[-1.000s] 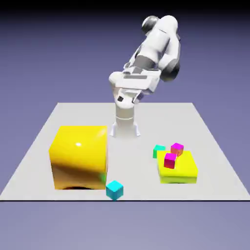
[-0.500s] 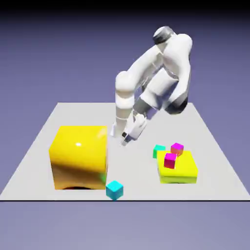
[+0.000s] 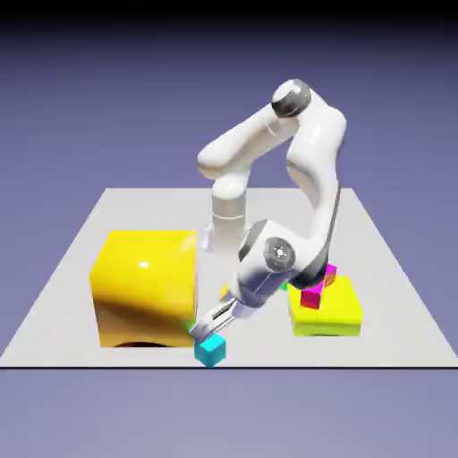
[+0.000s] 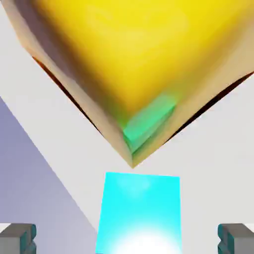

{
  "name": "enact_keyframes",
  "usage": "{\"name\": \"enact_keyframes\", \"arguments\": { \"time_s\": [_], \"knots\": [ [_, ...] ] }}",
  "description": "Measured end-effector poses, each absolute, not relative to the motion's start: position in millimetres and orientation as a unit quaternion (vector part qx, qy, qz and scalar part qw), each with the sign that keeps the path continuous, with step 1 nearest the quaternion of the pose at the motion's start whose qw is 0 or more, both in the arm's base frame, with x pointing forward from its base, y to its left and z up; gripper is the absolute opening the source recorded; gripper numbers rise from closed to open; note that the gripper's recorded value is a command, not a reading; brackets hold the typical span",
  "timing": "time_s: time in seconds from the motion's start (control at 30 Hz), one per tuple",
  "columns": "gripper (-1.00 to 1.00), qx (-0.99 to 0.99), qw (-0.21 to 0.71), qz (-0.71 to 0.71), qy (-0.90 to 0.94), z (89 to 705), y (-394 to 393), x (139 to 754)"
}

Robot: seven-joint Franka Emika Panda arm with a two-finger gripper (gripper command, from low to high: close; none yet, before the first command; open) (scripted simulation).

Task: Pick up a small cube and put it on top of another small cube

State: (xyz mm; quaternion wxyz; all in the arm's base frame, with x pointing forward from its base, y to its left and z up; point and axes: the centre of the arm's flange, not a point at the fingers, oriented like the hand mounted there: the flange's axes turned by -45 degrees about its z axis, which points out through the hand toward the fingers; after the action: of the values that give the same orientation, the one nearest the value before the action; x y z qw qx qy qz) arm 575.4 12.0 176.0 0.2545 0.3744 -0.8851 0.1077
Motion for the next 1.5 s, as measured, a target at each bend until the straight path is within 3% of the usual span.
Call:
{"name": "enact_keyframes", "arguments": {
  "time_s": [0.1, 0.13, 0.2, 0.47, 0.6, 1.13, 1.5],
  "knots": [
    [0.00, 0.374, 0.254, 0.108, -0.885, 117.2, -5.9, 558.2],
    [-1.00, 0.374, 0.255, 0.108, -0.885, 113.7, -7.0, 556.9],
    [-1.00, 0.374, 0.255, 0.108, -0.885, 113.7, -7.1, 556.9],
    [-1.00, 0.417, 0.207, 0.194, -0.864, 254.2, 61.7, 610.4],
    [-1.00, 0.436, 0.215, 0.208, -0.849, 259.6, 107.6, 589.9],
    [-1.00, 0.517, 0.182, 0.257, -0.796, 312.4, 278.7, 467.4],
    [-1.00, 0.540, 0.201, 0.204, -0.792, 275.5, 301.2, 328.7]
  ]
}}
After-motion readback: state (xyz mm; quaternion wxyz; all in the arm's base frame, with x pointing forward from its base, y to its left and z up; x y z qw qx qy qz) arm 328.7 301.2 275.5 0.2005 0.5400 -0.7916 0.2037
